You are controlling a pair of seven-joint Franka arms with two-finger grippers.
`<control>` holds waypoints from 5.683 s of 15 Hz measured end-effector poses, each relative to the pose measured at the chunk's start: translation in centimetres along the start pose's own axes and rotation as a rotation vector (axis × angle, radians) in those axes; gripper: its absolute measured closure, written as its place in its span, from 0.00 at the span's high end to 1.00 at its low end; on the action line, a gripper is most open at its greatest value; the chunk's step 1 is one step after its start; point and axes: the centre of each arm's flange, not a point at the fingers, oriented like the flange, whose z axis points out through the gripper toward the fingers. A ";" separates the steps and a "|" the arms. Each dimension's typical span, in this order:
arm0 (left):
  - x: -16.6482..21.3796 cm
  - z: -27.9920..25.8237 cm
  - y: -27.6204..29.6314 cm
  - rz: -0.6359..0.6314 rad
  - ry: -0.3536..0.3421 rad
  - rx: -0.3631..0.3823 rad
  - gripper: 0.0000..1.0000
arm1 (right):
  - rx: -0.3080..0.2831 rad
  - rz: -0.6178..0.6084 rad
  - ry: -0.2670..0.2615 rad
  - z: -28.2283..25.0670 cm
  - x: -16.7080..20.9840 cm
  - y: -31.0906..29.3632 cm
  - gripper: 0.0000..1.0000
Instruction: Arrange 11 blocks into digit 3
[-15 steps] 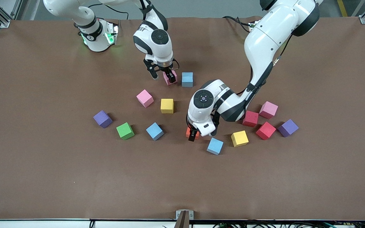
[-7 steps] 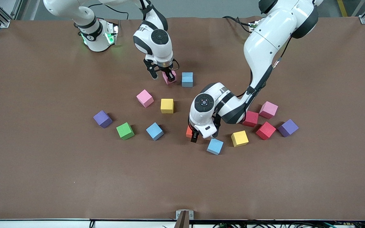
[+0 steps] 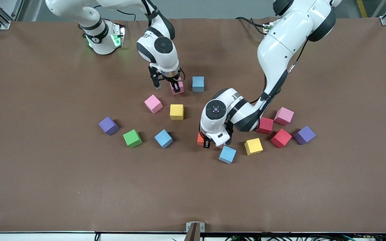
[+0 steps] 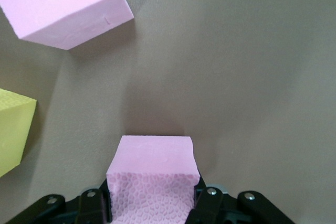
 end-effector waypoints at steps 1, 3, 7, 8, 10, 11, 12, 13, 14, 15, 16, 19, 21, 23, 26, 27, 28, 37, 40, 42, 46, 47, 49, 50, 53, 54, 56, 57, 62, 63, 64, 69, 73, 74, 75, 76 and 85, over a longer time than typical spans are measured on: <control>-0.1 0.0 0.0 -0.006 0.000 0.000 0.60 | 0.000 0.014 -0.002 0.1 -0.2 -0.1 0.53; -0.4 0.0 -0.3 -0.041 0.004 0.005 0.60 | -0.004 0.026 -0.003 0.5 -0.7 -0.3 0.53; -1.3 -1.1 -3.0 -0.079 0.034 0.028 0.60 | -0.004 0.033 -0.004 0.5 -1.1 -0.2 0.53; -1.3 -1.8 -3.8 -0.083 0.043 0.027 0.60 | -0.003 0.039 -0.005 0.5 -1.2 -0.2 0.53; -1.2 -3.0 -5.8 -0.091 0.052 0.016 0.60 | -0.003 0.043 -0.006 0.5 -1.5 0.0 0.53; -1.0 -3.3 -6.9 -0.092 0.049 0.006 0.60 | -0.002 0.048 -0.007 0.5 -1.7 0.0 0.53; -0.8 -3.4 -8.2 -0.097 0.042 -0.006 0.60 | -0.001 0.054 -0.008 0.5 -1.9 0.0 0.53; -0.3 -3.3 -9.5 -0.109 0.035 -0.016 0.60 | -0.001 0.056 -0.009 0.5 -2.0 0.0 0.53; 0.2 -3.0 -10.8 -0.120 0.034 -0.018 0.60 | -0.001 0.059 -0.009 0.5 -2.2 0.0 0.53; 0.7 -2.6 -12.2 -0.124 0.038 -0.015 0.60 | 0.000 0.063 -0.010 0.5 -2.3 0.0 0.53; 1.1 -2.1 -13.6 -0.125 0.041 -0.009 0.60 | 0.000 0.066 -0.011 0.5 -2.4 0.0 0.53; 1.4 -1.0 -17.4 -0.122 0.042 0.008 0.60 | 0.001 0.074 -0.013 0.5 -2.6 -0.1 0.53; 0.9 -1.1 -19.6 -0.114 0.042 0.018 0.60 | 0.001 0.076 -0.013 0.5 -2.6 -0.2 0.53; 0.3 -1.3 -21.3 -0.111 0.046 0.026 0.60 | 0.002 0.078 -0.014 0.5 -2.7 -0.2 0.53; 0.0 -0.9 -23.5 -0.105 0.039 0.034 0.60 | 0.003 0.084 -0.016 0.5 -2.8 -0.3 0.53; 0.1 -0.6 -24.2 -0.108 0.035 0.036 0.60 | 0.003 0.088 -0.016 0.5 -2.9 -0.4 0.53; 0.1 -0.4 -24.8 -0.106 0.032 0.039 0.60 | 0.002 0.090 -0.017 0.5 -2.9 -0.5 0.53; -0.7 -0.2 -26.8 -0.115 0.017 0.040 0.60 | 0.004 0.087 -0.020 0.5 -3.6 -0.5 0.53; -1.0 -0.2 -27.5 -0.103 0.019 0.042 0.60 | 0.004 0.086 -0.021 0.5 -3.6 -0.5 0.53; -1.3 -0.2 -28.0 -0.094 0.019 0.045 0.60 | 0.004 0.085 -0.021 0.5 -3.7 -0.5 0.53; -1.3 -0.2 -28.5 -0.085 0.020 0.047 0.60 | 0.005 0.086 -0.021 0.5 -3.8 -0.5 0.53; -1.3 -0.2 -28.6 -0.084 0.021 0.047 0.61 | 0.004 0.086 -0.021 0.5 -3.8 -0.5 0.53; -1.3 -0.2 -28.7 -0.078 0.023 0.047 0.68 | 0.004 0.088 -0.021 0.5 -3.8 -0.5 0.53; -1.3 -0.1 -28.8 -0.076 0.025 0.047 0.75 | 0.004 0.088 -0.021 0.5 -3.8 -0.5 0.53; -1.3 -1.0 -28.5 -0.074 0.026 0.030 1.00 | 0.004 0.089 -0.021 0.5 -3.8 -0.6 0.53; -1.3 -1.7 -28.3 -0.073 0.030 0.019 1.00 | 0.003 0.089 -0.021 0.6 -3.8 -0.6 0.57; -1.3 -3.5 -27.9 -0.073 0.049 -0.006 1.00 | 0.002 0.088 -0.020 0.6 -3.9 -0.6 0.60; -1.2 -4.5 -27.6 -0.074 0.064 -0.017 1.00 | 0.001 0.088 -0.019 0.7 -3.9 -0.5 0.68; -0.9 -8.6 -23.9 -0.004 0.110 -0.047 1.00 | -0.010 0.088 -0.015 1.5 -4.0 -0.7 1.00; -0.7 -9.5 -22.6 0.021 0.112 -0.053 1.00 | -0.010 0.088 -0.015 1.5 -4.0 -0.7 1.00; -0.4 -10.5 -21.2 0.049 0.111 -0.058 1.00 | -0.011 0.088 -0.014 1.5 -4.0 -0.7 1.00; 1.2 -12.4 -13.9 0.151 0.065 -0.077 1.00 | -0.030 0.088 0.003 1.3 -4.0 -0.8 1.00; 3.2 -10.4 -7.7 0.217 0.039 -0.035 1.00 | -0.037 0.085 0.014 0.0 -4.2 -1.0 1.00; 3.8 -9.6 -6.4 0.228 0.039 -0.030 1.00 | -0.035 0.085 0.016 -0.7 -4.2 -1.1 1.00; 4.6 -8.7 -5.0 0.236 0.042 -0.031 1.00 | -0.032 0.088 0.018 -1.6 -4.0 -1.3 1.00; 5.1 -8.0 -3.8 0.239 0.041 -0.035 1.00 | -0.028 0.089 0.021 -2.7 -3.7 -1.6 1.00; 8.7 -5.3 2.0 0.340 0.048 -0.051 1.00 | -0.012 -0.056 0.029 -8.7 1.2 -4.4 1.00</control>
